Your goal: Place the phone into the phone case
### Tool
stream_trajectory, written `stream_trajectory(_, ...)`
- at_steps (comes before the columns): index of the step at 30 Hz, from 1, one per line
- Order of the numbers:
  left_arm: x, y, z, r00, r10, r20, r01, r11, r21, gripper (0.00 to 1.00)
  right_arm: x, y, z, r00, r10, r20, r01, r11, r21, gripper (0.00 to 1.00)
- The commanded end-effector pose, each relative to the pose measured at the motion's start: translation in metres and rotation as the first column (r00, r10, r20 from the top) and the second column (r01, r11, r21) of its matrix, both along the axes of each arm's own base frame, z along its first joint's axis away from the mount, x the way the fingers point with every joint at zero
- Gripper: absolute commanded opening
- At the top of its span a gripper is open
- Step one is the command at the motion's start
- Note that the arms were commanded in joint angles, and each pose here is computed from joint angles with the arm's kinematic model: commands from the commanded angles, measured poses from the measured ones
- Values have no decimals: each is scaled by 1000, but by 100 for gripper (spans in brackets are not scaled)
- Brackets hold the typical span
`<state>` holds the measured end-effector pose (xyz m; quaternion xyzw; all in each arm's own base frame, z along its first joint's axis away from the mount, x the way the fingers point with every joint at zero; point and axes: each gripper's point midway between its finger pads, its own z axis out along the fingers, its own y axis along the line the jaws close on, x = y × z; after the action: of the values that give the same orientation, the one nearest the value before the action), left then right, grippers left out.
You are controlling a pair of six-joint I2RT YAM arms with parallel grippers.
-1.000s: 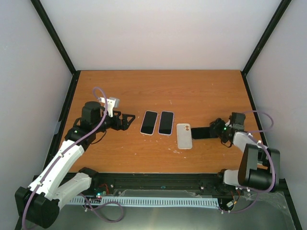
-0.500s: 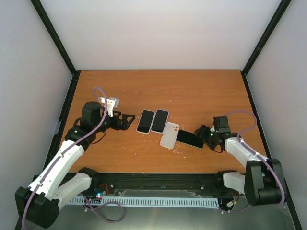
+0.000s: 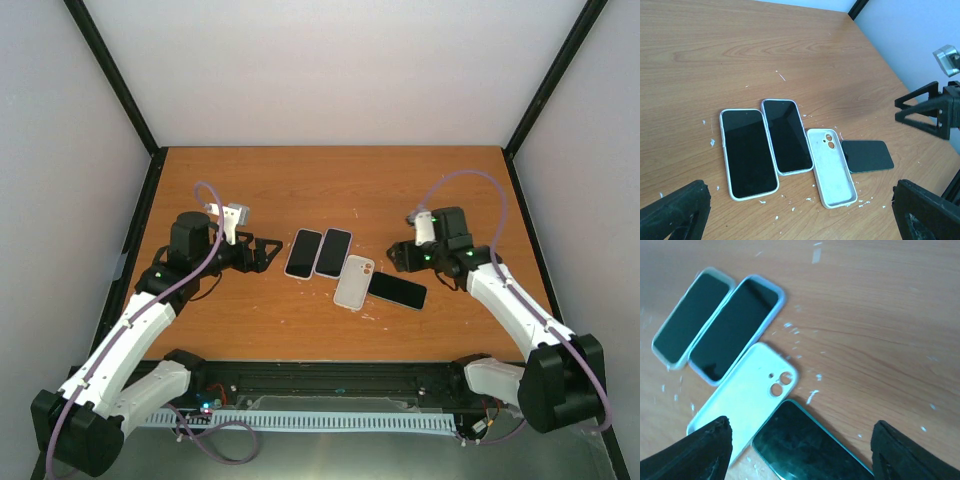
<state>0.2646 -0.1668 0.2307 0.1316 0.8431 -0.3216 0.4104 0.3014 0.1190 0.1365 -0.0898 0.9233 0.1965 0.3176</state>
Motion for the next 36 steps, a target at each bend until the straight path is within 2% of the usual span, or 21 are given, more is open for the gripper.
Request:
stream_trajectory(1,-1,-1,9,999,-12,36,12,1000,-7,99,-7,33,-2,929,364,60,-337,903,-268,76)
stream_trajectory(5,-1,0,12,999,-9,44,9,1000,-7,100,-10,32,-20,859,505,-86,-492,768,-410,78)
stream_trajectory(8,-2,1,14,998,-8,54,9,1000,-11,100,-18,21,-39,821,540,-184,-557,688,-466,81)
stream_trajectory(11,-3,1,14,998,-5,55,6,1000,-12,99,-25,15,-53,793,564,-232,-597,639,-485,84)
stream_trajectory(17,-2,1,15,998,-4,57,5,1000,-11,99,-34,8,-81,750,581,-316,-652,572,-497,82)
stream_trajectory(22,-2,2,15,998,-1,57,1,1000,-10,100,-36,11,-87,737,589,-332,-670,567,-480,81)
stream_trajectory(29,-2,2,15,998,1,58,-1,1000,-10,99,-37,10,-105,725,561,-399,-687,549,-476,84)
stream_trajectory(36,-2,4,17,998,10,64,-10,1000,-8,100,-39,20,-114,707,578,-408,-706,539,-459,84)
